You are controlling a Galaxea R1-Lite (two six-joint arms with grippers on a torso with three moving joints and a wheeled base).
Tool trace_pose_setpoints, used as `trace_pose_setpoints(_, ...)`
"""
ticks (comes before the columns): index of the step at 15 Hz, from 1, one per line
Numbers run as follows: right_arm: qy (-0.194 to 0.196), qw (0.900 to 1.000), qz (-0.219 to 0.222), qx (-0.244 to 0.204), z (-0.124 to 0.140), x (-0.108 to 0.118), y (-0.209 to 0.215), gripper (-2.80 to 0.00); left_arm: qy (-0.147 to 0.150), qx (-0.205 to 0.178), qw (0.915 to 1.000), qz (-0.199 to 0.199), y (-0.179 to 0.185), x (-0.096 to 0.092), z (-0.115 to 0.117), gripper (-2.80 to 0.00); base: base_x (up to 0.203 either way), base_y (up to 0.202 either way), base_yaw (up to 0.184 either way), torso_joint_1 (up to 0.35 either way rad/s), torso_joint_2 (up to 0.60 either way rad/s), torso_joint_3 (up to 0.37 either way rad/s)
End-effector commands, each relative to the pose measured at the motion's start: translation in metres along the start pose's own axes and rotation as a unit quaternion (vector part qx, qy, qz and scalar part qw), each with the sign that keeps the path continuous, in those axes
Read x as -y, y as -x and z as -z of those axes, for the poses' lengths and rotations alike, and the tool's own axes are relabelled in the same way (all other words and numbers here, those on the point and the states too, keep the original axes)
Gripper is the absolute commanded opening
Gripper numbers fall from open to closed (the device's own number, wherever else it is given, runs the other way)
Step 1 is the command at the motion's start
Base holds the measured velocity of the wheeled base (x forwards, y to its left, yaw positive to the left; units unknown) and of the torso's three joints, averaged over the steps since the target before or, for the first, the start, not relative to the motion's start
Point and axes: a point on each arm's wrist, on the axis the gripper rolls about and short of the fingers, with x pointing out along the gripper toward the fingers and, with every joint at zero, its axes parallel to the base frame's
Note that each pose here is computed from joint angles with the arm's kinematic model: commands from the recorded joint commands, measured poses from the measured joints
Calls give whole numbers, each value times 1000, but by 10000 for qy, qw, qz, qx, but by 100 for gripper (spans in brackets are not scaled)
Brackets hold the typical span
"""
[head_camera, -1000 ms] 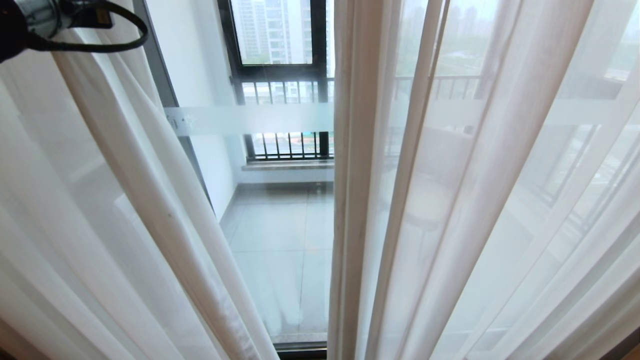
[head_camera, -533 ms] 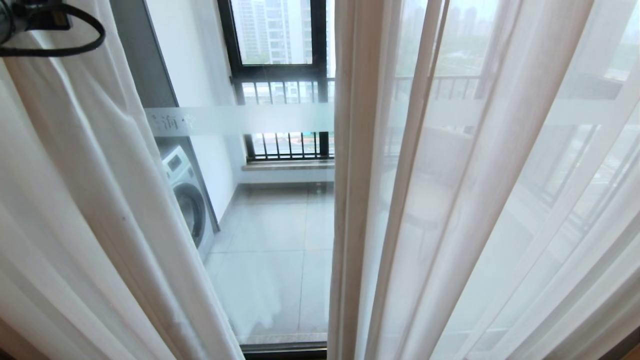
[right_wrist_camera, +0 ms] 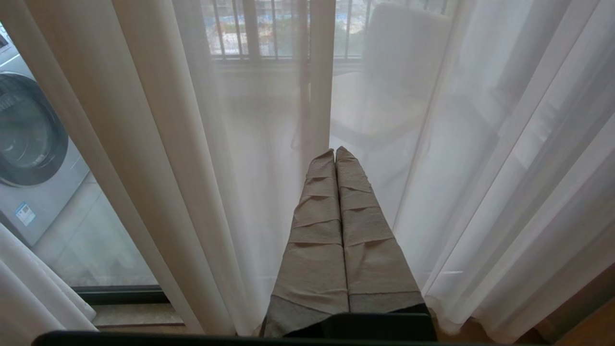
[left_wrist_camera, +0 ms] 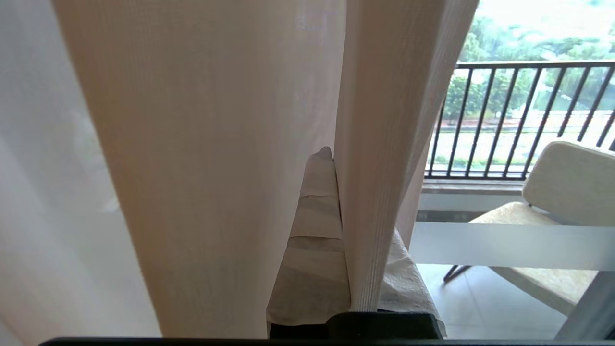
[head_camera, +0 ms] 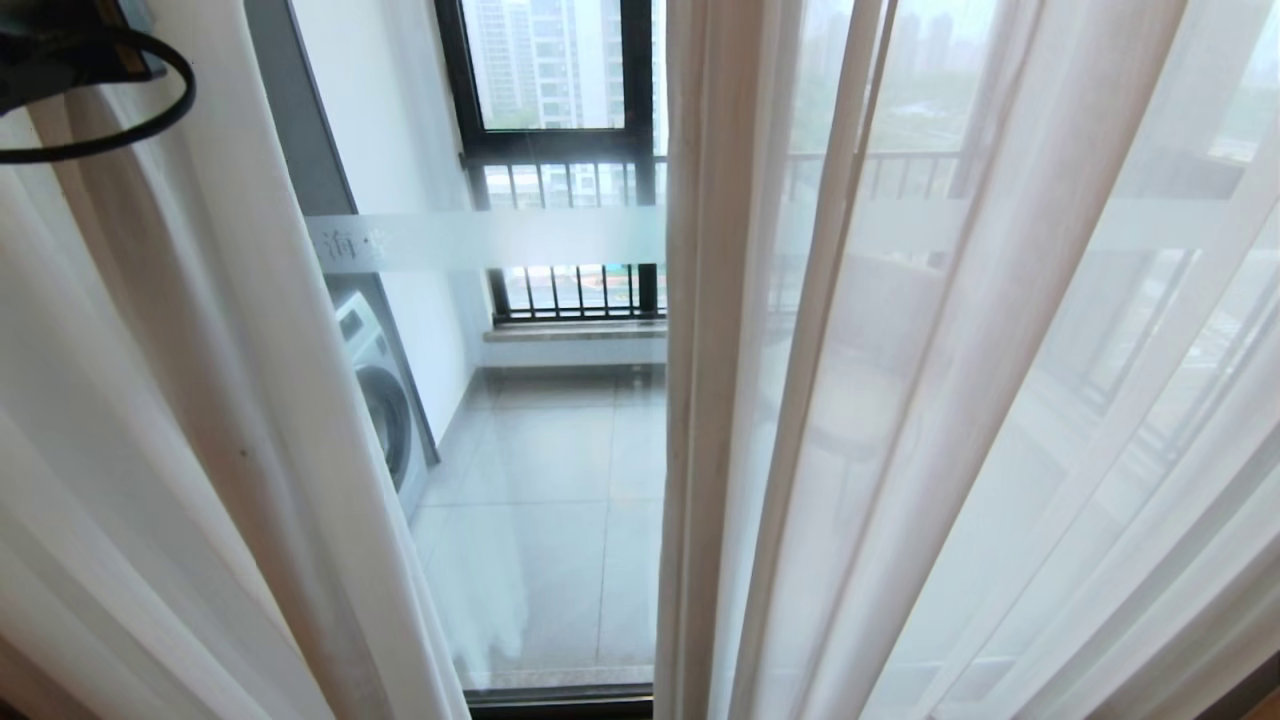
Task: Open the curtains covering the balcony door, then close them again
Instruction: Pull the inner curtains open on both sides
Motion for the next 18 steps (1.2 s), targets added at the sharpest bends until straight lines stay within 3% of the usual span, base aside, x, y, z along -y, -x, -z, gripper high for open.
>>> trace_pose_setpoints(1,2,10000,-3,-4,0,0,0,-280,23,-11,10000,-20,0,-2,1,-280,0,0,0,0,0,0)
trace_pose_setpoints(14,2,10000,-3,-4,0,0,0,-280,68,-126,9998,-126,-2,-5,8,-280,0,0,0,0,0,0)
trace_pose_setpoints(18,2,10000,-3,0,0,0,0,-280,67,-127,9998,-157,-2,-5,8,-280,-1,134,-2,3,0,2)
